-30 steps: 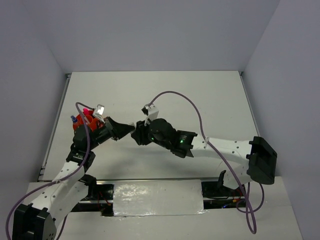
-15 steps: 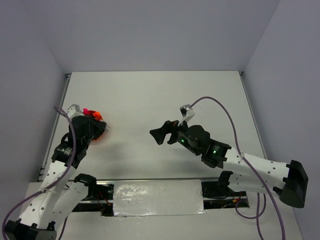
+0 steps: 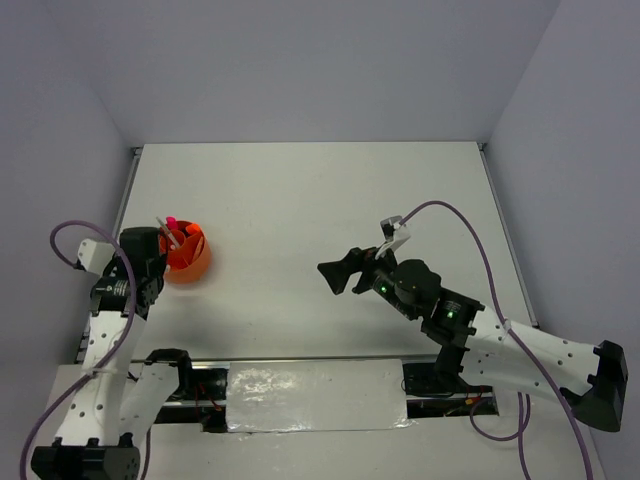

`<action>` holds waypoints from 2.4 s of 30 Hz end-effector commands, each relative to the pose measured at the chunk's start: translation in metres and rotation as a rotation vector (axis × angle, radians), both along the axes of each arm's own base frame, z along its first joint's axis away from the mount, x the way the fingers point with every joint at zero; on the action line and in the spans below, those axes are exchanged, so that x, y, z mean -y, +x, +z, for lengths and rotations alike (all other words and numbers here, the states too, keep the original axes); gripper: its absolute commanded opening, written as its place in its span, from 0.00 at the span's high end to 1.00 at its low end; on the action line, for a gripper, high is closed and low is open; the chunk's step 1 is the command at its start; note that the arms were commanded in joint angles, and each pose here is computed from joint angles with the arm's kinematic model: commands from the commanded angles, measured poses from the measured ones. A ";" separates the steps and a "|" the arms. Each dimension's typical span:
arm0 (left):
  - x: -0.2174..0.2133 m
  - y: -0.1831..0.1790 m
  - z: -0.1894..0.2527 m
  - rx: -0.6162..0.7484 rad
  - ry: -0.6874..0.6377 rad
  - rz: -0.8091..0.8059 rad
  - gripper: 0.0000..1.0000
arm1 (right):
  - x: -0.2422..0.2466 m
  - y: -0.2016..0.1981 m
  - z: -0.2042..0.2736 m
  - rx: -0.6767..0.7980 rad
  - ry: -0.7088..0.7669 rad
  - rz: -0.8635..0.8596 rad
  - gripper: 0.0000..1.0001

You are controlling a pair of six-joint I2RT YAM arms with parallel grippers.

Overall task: Sort the stationery into containers
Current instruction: Place the stationery in the storage box, then reset both arms

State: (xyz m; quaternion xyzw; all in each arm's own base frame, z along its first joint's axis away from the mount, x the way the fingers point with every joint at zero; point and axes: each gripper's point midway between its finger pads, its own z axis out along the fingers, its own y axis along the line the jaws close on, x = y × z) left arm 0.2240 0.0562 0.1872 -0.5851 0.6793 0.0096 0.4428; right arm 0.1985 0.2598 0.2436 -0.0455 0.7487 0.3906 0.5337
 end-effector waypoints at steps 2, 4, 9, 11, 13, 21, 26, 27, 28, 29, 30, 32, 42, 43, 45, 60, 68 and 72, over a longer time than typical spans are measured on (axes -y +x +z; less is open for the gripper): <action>-0.018 0.019 -0.016 0.014 -0.043 -0.009 1.00 | 0.010 0.003 -0.001 0.021 -0.017 -0.026 0.00; -0.017 0.030 -0.018 0.044 -0.058 -0.043 1.00 | 0.010 0.003 -0.004 0.019 -0.022 -0.026 0.00; -0.011 0.045 -0.036 0.075 -0.128 -0.059 1.00 | 0.004 0.003 -0.008 0.005 -0.030 -0.006 0.00; -0.011 0.047 -0.044 0.072 -0.137 -0.057 0.99 | 0.001 0.003 -0.009 0.002 -0.036 0.003 0.00; -0.012 0.050 -0.049 0.081 -0.143 -0.049 0.96 | 0.001 0.003 -0.011 -0.001 -0.038 0.008 0.00; -0.015 0.057 -0.060 0.090 -0.142 -0.054 0.82 | -0.004 0.003 -0.015 -0.007 -0.052 0.022 0.00; -0.013 0.050 -0.070 0.056 -0.167 -0.041 0.54 | -0.009 0.003 -0.014 -0.006 -0.057 0.037 0.00; -0.014 0.049 -0.070 0.058 -0.166 -0.032 0.51 | -0.010 0.002 -0.014 -0.007 -0.057 0.044 0.00; -0.014 0.047 -0.068 0.062 -0.161 -0.033 0.44 | -0.011 0.002 -0.015 -0.008 -0.058 0.049 0.00; -0.014 0.046 -0.067 0.066 -0.157 -0.037 0.42 | -0.012 0.003 -0.015 -0.011 -0.058 0.050 0.00; -0.014 0.046 -0.066 0.068 -0.151 -0.039 0.41 | -0.014 0.002 -0.015 -0.011 -0.055 0.056 0.00; -0.016 0.044 -0.062 0.072 -0.146 -0.032 0.38 | -0.016 0.001 -0.016 -0.015 -0.054 0.066 0.00; 0.002 0.039 0.010 0.190 0.010 -0.277 0.21 | 0.001 0.003 -0.005 0.006 -0.149 0.031 0.00; 0.004 0.037 0.019 0.166 0.096 -0.368 0.12 | 0.007 0.003 -0.003 0.009 -0.169 0.014 0.00; 0.018 0.042 0.056 0.219 0.194 -0.527 0.05 | 0.028 0.002 0.012 0.030 -0.217 -0.029 0.00; 0.040 -0.053 0.116 0.146 0.557 -0.779 0.01 | 0.198 -0.054 0.121 0.127 -0.237 -0.275 0.00; 0.028 -0.106 0.106 0.099 0.531 -0.706 0.01 | 0.256 -0.092 0.130 0.181 -0.138 -0.283 0.00; 0.028 -0.107 0.109 0.120 0.537 -0.711 0.01 | 0.284 -0.106 0.129 0.190 -0.066 -0.315 0.00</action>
